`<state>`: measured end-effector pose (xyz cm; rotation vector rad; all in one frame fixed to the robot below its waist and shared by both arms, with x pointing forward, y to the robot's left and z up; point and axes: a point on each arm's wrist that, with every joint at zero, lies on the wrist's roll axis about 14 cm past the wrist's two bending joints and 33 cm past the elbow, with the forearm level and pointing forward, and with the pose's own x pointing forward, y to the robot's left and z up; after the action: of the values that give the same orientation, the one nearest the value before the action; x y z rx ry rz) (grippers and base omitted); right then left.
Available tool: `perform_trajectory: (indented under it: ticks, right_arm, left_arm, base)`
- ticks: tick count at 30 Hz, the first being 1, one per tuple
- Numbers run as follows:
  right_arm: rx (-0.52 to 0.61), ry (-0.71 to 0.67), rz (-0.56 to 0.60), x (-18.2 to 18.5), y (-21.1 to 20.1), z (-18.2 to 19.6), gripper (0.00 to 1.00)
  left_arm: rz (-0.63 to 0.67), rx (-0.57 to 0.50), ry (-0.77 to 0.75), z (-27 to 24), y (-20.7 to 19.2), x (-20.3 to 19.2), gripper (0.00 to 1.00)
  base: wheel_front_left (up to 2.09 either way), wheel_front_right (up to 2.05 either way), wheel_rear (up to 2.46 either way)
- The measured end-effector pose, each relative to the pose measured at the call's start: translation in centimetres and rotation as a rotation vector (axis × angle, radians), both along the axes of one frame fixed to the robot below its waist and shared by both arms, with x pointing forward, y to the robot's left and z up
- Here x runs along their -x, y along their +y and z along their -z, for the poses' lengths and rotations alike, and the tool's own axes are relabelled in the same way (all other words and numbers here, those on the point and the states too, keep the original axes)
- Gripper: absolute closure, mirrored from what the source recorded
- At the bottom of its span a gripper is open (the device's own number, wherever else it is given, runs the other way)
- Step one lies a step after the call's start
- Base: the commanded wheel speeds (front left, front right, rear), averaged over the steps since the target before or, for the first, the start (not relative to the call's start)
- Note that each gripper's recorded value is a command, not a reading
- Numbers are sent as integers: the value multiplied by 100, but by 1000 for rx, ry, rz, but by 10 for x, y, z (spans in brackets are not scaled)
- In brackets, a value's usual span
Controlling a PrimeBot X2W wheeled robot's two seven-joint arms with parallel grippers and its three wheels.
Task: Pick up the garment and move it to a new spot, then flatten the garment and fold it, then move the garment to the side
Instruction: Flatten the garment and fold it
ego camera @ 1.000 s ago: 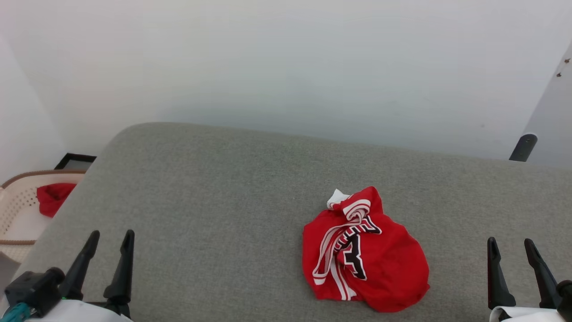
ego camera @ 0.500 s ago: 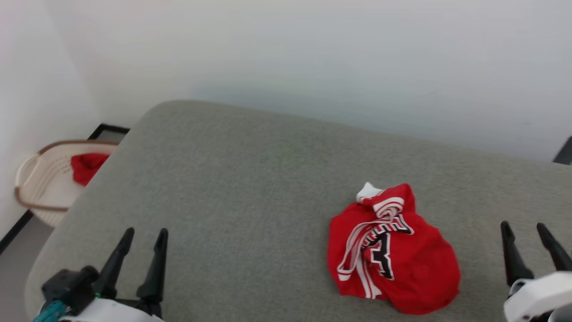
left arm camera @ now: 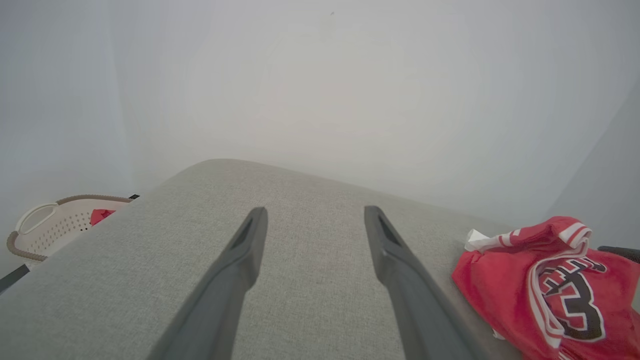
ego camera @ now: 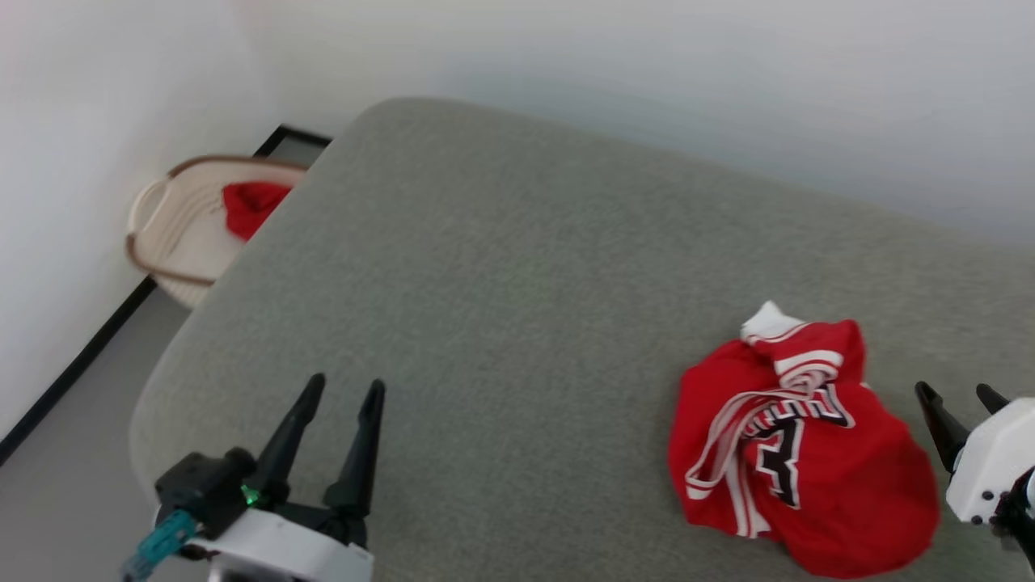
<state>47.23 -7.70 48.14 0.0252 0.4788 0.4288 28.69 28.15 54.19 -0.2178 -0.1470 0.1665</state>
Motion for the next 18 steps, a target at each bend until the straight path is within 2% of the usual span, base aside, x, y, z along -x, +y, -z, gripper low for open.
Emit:
perform_trajectory:
  ticks: [7, 18]
  right_arm:
    - [76, 194, -75, -7, 20, 44, 0]
    - [147, 399, -126, -11, 40, 89, 0]
  left_arm:
    - [-38, 8, 28, 9, 3, -3, 0]
    - [-85, 23, 70, 24, 8, -3, 0]
  base:
    - [0, 0, 0]
    - [0, 0, 0]
